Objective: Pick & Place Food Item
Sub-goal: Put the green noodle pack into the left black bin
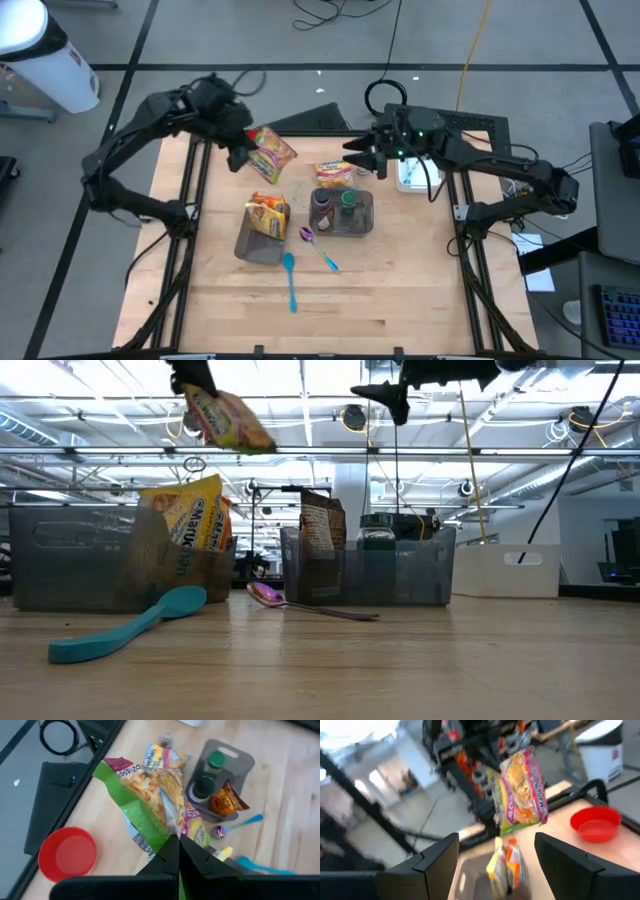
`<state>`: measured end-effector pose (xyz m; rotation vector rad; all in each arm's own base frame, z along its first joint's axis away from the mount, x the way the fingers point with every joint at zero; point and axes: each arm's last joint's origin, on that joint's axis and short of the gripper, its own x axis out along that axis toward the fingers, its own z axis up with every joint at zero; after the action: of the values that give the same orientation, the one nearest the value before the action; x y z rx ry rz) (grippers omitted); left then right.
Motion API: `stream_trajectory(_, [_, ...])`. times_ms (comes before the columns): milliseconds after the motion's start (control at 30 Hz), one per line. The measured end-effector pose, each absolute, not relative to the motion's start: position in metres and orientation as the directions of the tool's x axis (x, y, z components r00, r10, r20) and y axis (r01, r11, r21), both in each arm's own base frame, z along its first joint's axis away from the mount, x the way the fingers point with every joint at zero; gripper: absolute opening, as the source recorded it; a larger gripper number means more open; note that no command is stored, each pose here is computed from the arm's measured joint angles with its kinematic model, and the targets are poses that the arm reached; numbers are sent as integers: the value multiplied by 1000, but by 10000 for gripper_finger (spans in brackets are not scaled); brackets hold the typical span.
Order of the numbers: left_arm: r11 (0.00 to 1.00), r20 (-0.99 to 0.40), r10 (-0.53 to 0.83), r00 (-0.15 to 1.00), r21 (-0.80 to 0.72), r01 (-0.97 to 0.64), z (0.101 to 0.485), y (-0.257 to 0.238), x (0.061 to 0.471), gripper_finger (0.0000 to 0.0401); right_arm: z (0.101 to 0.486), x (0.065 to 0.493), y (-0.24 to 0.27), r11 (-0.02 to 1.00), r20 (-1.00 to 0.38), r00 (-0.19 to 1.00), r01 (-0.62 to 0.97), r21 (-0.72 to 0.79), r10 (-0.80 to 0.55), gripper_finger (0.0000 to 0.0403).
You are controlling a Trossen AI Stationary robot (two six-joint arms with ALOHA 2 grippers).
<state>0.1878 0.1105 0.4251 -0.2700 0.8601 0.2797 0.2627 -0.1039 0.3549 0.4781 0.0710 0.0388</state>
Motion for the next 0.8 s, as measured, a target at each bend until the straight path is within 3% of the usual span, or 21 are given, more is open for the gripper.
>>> stream_trajectory(233, [974, -803, 89, 590, -55, -221, 437, 93, 231, 1, 376, 276, -107, 905, -60, 986, -120, 408, 158, 253])
stream_trajectory(600, [994, -814, 105, 572, 62, -93, 455, 65, 273, 1, 350, 300, -112, 857, -125, 972, -111, 503, 199, 253])
stream_trajectory(800, [991, -812, 132, 568, 116, -63, 458, 59, 289, 0, 340, 321, -109, 831, -76, 971, -154, 535, 228, 253])
